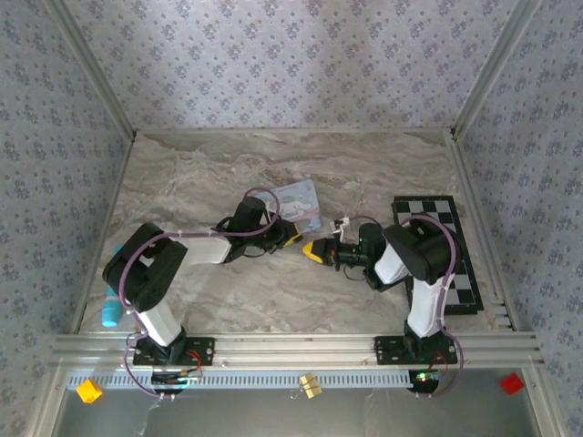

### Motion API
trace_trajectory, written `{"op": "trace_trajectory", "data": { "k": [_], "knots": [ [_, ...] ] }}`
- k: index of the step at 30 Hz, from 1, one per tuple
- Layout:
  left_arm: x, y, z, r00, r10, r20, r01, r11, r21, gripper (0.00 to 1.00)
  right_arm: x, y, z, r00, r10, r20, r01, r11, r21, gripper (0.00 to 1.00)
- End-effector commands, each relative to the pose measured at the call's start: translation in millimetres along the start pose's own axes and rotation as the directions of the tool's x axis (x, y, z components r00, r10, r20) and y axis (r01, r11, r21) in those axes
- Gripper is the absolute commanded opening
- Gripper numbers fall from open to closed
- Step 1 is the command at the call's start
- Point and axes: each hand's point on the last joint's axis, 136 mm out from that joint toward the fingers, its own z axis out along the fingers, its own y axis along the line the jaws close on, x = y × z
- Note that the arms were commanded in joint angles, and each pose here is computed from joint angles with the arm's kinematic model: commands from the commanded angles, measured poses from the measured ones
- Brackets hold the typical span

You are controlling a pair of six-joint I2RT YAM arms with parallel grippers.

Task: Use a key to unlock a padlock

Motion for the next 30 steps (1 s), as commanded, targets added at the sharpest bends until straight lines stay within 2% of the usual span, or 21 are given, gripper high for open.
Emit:
{"op": "trace_trajectory", "data": {
  "k": [1,13,18,30],
  "knots": [
    [20,-35,-6,0.996,0.043,-0.079,-0.033,0.993,0.116,0.0,-14,13,-1,0.999,-0.016,0.032,0.017,0.999,-0.031,0.0],
    [25,-44,-4,0.994,0.076,-0.082,-0.064,0.987,0.146,0.02,-21,29,-4,0.998,-0.027,0.06,0.031,0.998,-0.058,0.0],
    [26,-35,0,0.994,0.076,-0.084,-0.066,0.992,0.11,0.05,-22,41,-5,0.996,-0.061,0.067,0.066,0.995,-0.08,0.0],
    [32,-25,11,0.992,0.07,-0.101,-0.062,0.995,0.081,0.12,-18,38,-5,0.996,-0.066,0.063,0.071,0.995,-0.072,0.0]
  ]
}}
